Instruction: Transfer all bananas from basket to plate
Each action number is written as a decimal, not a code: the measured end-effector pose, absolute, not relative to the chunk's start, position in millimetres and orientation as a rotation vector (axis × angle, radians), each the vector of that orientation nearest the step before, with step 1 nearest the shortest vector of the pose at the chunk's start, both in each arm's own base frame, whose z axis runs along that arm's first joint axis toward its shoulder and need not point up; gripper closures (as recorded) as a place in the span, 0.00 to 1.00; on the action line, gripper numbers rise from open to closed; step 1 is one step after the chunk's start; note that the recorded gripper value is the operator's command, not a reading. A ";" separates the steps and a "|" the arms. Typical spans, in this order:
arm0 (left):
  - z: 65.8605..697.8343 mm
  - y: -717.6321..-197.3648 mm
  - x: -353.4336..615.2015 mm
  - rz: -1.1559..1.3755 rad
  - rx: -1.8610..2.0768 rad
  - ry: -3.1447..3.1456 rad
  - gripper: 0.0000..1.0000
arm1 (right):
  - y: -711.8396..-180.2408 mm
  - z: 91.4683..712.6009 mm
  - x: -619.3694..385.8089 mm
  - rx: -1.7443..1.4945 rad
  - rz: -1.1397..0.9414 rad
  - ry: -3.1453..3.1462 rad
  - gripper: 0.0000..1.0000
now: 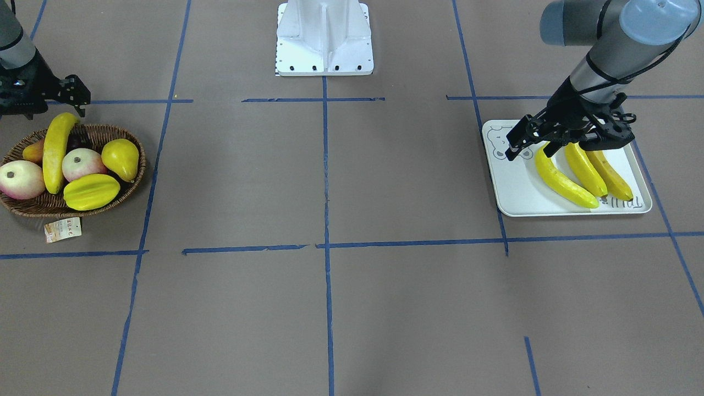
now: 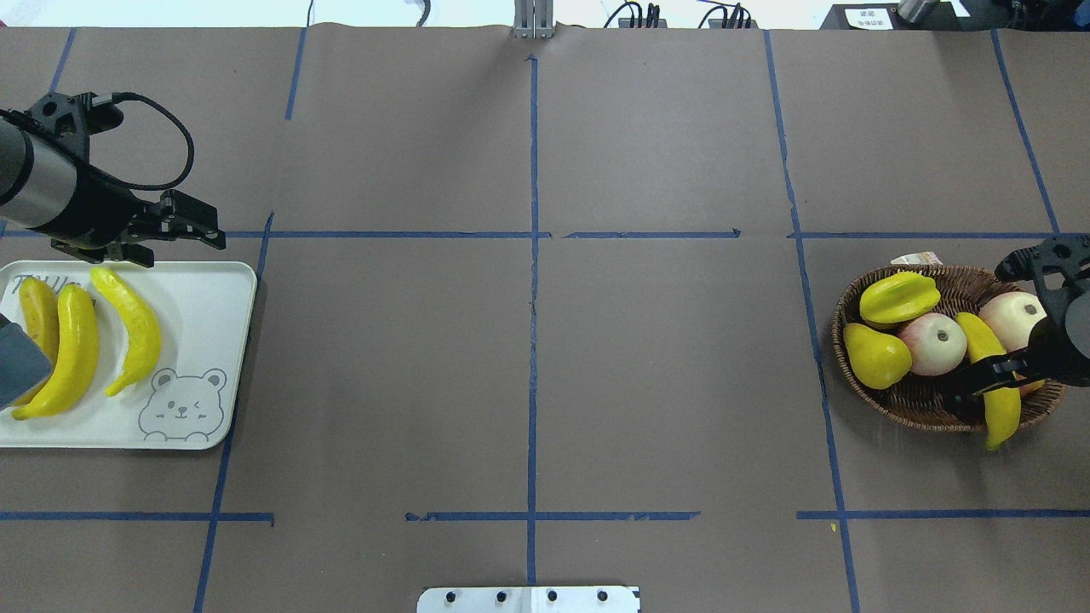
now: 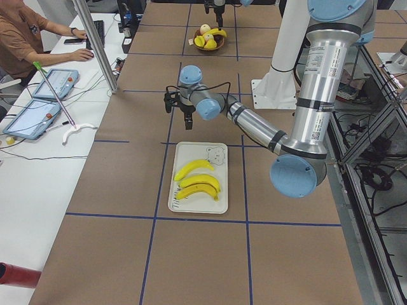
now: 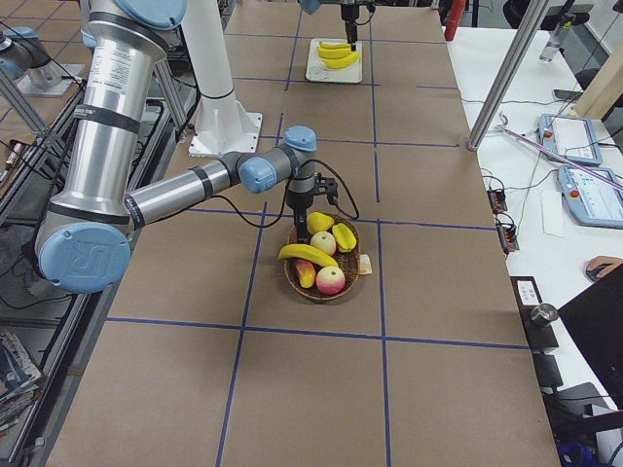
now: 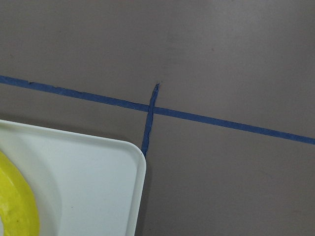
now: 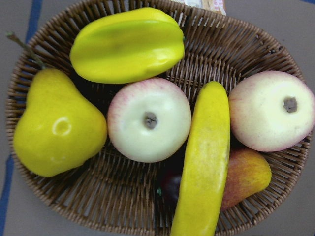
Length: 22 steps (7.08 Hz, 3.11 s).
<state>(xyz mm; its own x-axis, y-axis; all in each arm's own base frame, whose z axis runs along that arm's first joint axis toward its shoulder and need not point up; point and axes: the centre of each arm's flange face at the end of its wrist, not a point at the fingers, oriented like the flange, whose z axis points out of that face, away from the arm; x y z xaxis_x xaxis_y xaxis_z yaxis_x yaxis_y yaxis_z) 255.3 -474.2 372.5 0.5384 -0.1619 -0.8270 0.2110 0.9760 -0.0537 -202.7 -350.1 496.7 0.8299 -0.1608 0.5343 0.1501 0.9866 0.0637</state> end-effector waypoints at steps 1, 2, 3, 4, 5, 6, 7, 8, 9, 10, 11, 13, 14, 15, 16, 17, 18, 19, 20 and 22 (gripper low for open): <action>371.7 -473.3 256.8 -0.221 0.053 0.979 0.00 | -353.5 513.7 -206.6 -0.002 -0.161 -0.552 0.00; 370.3 -472.7 257.2 -0.223 0.052 0.981 0.00 | -355.4 524.7 -209.1 -0.016 -0.158 -0.541 0.00; 367.7 -472.8 257.5 -0.224 0.055 0.984 0.00 | -356.6 532.4 -210.3 -0.027 -0.154 -0.532 0.01; 365.2 -473.3 258.0 -0.225 0.056 0.987 0.00 | -357.5 540.8 -211.2 -0.040 -0.150 -0.522 0.01; 363.4 -473.7 258.3 -0.226 0.058 0.990 0.00 | -358.2 548.1 -212.5 -0.051 -0.149 -0.513 0.04; 362.5 -474.0 258.5 -0.226 0.058 0.991 0.00 | -358.6 550.8 -214.0 -0.055 -0.149 -0.510 0.54; 362.2 -474.0 258.6 -0.226 0.059 0.991 0.00 | -358.6 550.4 -215.9 -0.057 -0.152 -0.513 0.95; 362.1 -474.1 258.7 -0.226 0.059 0.992 0.00 | -358.6 548.4 -218.0 -0.059 -0.158 -0.523 1.00; 362.3 -474.2 258.8 -0.226 0.058 0.991 0.00 | -358.4 545.9 -219.0 -0.061 -0.165 -0.532 1.00; 362.5 -474.3 258.9 -0.227 0.057 0.991 0.00 | -357.7 539.2 -219.2 -0.059 -0.170 -0.549 1.00; 361.9 -474.3 259.3 -0.227 0.057 0.992 0.00 | -356.2 525.1 -216.4 -0.052 -0.172 -0.580 1.00; 358.1 -475.7 264.8 -0.227 0.052 0.997 0.00 | -361.7 484.7 -177.1 0.012 -0.108 -0.640 1.00; 355.9 -475.8 267.7 -0.228 0.049 1.000 0.00 | -369.9 471.3 -151.5 0.055 -0.052 -0.654 1.00; 354.1 -476.0 269.0 -0.228 0.048 1.003 0.00 | -382.1 453.5 -136.4 0.101 -0.014 -0.683 1.00; 350.0 -476.9 270.2 -0.226 0.050 1.009 0.00 | -402.8 419.0 -141.7 0.148 -0.007 -0.751 1.00; 343.0 -477.8 271.5 -0.226 0.052 1.021 0.00 | -427.6 373.3 -166.2 0.170 -0.015 -0.846 1.00; 334.9 -477.7 271.7 -0.233 0.054 1.036 0.00 | -447.6 323.7 -207.3 0.161 -0.018 -0.938 1.00; 327.3 -476.3 270.8 -0.236 0.058 1.050 0.00 | -457.2 275.7 -254.3 0.137 -0.016 -1.012 0.99; 316.0 -473.3 269.0 -0.242 0.066 1.075 0.01 | -457.2 233.1 -295.0 0.113 -0.011 -1.072 0.98; 276.0 -466.2 267.2 -0.267 0.073 1.206 0.01 | -440.2 178.0 -350.9 0.121 -0.043 -1.203 0.98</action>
<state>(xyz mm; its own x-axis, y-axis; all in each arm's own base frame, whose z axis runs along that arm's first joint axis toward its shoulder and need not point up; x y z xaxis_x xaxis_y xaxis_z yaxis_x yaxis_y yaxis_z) 267.2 -466.2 276.0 0.3297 -0.1653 -0.9295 0.2428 0.9663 -0.0857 -350.9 -440.2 178.0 0.3600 -0.0975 0.9278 -0.0309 0.9927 0.1164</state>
